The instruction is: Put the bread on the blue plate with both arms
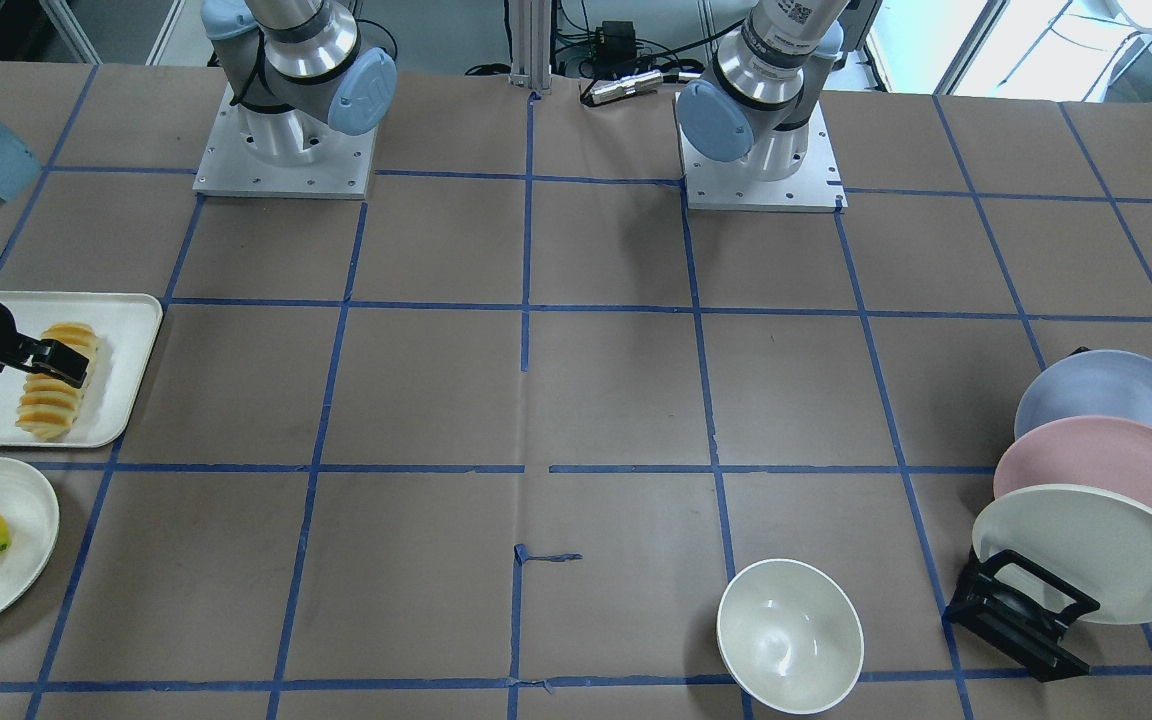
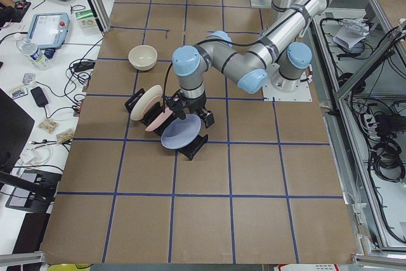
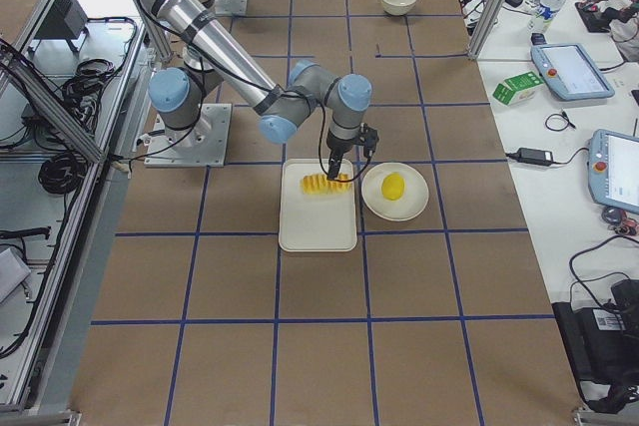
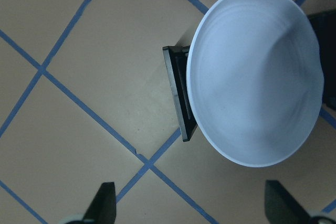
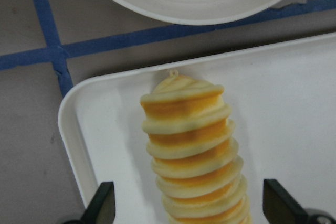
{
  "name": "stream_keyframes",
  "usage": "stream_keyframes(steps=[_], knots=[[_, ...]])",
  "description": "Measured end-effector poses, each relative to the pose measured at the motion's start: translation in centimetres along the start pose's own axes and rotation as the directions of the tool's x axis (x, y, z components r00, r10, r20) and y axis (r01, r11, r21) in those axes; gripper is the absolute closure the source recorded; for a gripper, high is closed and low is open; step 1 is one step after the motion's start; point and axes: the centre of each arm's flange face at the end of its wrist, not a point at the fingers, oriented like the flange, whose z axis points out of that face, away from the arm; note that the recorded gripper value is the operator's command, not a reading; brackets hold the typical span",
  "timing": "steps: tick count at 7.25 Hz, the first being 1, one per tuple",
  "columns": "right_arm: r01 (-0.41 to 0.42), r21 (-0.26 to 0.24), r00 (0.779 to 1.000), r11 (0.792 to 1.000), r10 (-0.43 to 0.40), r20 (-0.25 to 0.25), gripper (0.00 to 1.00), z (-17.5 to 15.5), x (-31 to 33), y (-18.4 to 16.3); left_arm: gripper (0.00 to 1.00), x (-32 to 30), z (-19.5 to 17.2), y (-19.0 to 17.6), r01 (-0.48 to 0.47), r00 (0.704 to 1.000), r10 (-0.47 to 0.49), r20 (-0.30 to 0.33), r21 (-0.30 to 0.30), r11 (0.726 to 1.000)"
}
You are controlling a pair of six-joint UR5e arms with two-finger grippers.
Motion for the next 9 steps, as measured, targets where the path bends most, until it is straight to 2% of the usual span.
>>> stream_keyframes(steps=[3,5,7,8,9], knots=[[0.026,-0.051,1.0,0.998,-0.026,0.003,0.0,3.3,-0.5,0.5,0.03,0.4,3.5,-1.6,-0.005,1.0,0.005,-0.002,-0.034,0.999],[0.046,-0.073,0.999,0.996,-0.047,-0.001,0.0,4.2,-0.6,1.0,0.27,0.5,5.1,-2.7,-0.001,1.0,0.001,0.009,-0.016,1.0],[0.062,-0.077,0.998,0.995,-0.064,-0.018,0.84,4.2,-0.4,1.0,0.76,0.5,6.0,-3.2,0.002,1.0,-0.002,0.016,-0.017,1.0],[0.064,-0.072,0.998,0.995,-0.066,-0.021,1.0,4.2,-0.3,0.9,0.91,0.6,6.2,-3.2,0.001,1.0,0.0,0.017,-0.02,1.0],[0.065,-0.069,0.998,0.995,-0.067,-0.022,1.0,4.1,-0.3,0.9,1.0,0.6,6.3,-3.2,-0.001,1.0,0.002,0.018,-0.022,1.0]])
